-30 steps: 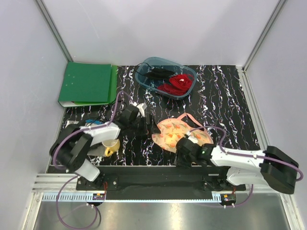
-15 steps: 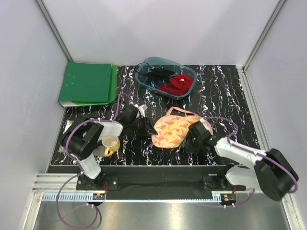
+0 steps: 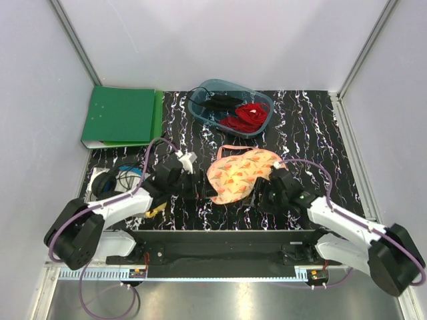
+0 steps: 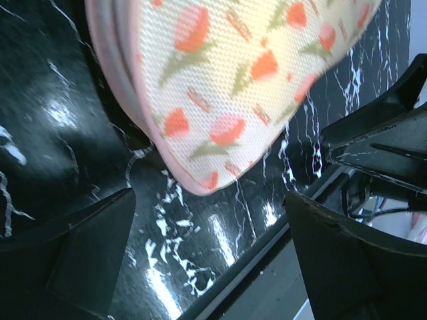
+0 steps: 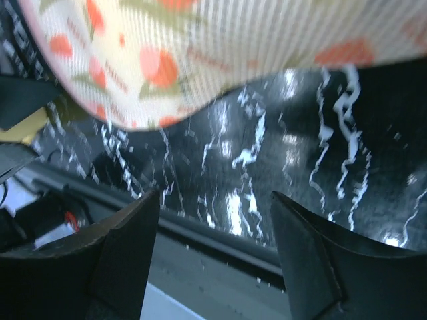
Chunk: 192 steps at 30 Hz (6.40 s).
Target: Place the bra in the laundry bag and zip it closed
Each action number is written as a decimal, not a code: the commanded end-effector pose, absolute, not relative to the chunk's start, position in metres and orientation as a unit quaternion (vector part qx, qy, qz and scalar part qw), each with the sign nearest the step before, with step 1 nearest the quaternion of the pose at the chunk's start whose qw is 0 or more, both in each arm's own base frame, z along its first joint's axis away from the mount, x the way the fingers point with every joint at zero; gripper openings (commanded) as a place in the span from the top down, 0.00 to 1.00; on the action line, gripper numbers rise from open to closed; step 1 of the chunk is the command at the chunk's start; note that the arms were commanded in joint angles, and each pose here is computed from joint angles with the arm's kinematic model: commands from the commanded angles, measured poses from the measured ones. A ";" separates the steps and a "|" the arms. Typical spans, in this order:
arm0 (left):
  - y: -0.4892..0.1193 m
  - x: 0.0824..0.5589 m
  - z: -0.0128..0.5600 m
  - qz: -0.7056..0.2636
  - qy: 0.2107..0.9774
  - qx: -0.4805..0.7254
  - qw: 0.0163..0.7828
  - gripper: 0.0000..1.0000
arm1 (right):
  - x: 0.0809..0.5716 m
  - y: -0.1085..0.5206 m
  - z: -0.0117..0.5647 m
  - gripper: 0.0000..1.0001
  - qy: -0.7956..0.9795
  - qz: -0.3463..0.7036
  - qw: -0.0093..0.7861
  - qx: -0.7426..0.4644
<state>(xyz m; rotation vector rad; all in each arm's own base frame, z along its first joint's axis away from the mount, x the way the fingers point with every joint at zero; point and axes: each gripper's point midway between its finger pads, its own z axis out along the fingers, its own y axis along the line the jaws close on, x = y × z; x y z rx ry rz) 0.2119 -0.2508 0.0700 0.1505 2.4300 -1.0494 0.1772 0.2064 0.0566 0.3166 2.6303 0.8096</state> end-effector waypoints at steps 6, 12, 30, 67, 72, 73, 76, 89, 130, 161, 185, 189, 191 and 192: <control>-0.272 0.212 0.051 -0.401 0.884 0.015 0.241 0.02 | 0.155 0.239 0.073 0.20 0.895 0.404 0.157 0.100; -0.290 0.223 0.049 -0.441 0.867 0.006 0.232 0.21 | 0.161 0.249 0.060 0.18 0.879 0.436 0.163 0.105; -0.309 0.220 0.110 -0.624 0.763 -0.086 0.147 1.00 | 0.197 0.241 0.063 0.26 0.820 0.473 0.269 0.176; -0.248 0.252 0.100 -0.339 0.879 0.009 0.336 0.20 | 0.236 0.260 0.049 0.85 0.820 0.435 0.204 0.312; -0.247 0.215 0.095 -0.316 0.865 0.036 0.387 0.39 | 0.235 0.263 0.050 0.87 0.806 0.443 0.171 0.353; -0.247 0.210 0.092 -0.319 0.862 0.031 0.393 0.54 | 0.236 0.264 0.052 0.88 0.804 0.444 0.168 0.359; -0.260 0.191 0.082 -0.364 0.843 0.043 0.394 0.63 | 0.237 0.266 0.056 0.88 0.795 0.451 0.156 0.374; -0.304 0.202 0.069 -0.363 0.829 0.085 0.418 0.29 | 0.247 0.272 0.084 0.89 0.762 0.468 0.130 0.428; -0.297 0.263 0.065 -0.247 0.835 0.023 0.491 1.00 | 0.240 0.279 0.087 0.93 0.737 0.491 0.073 0.459; -0.365 0.205 0.085 -0.423 0.825 0.142 0.347 1.00 | 0.198 0.198 0.079 0.30 0.890 0.376 0.117 0.229; -0.412 0.160 0.091 -0.497 0.808 0.146 0.281 1.00 | 0.201 0.182 0.052 0.69 0.791 0.391 0.169 0.438; -0.398 0.168 0.076 -0.464 0.828 0.135 0.285 1.00 | 0.195 0.178 0.040 0.97 0.799 0.380 0.167 0.436; -0.375 0.181 0.066 -0.445 0.841 0.111 0.286 1.00 | 0.189 0.177 0.037 1.00 0.807 0.380 0.160 0.423; -0.365 0.187 0.059 -0.431 0.851 0.104 0.280 1.00 | 0.186 0.177 0.035 1.00 0.811 0.378 0.155 0.419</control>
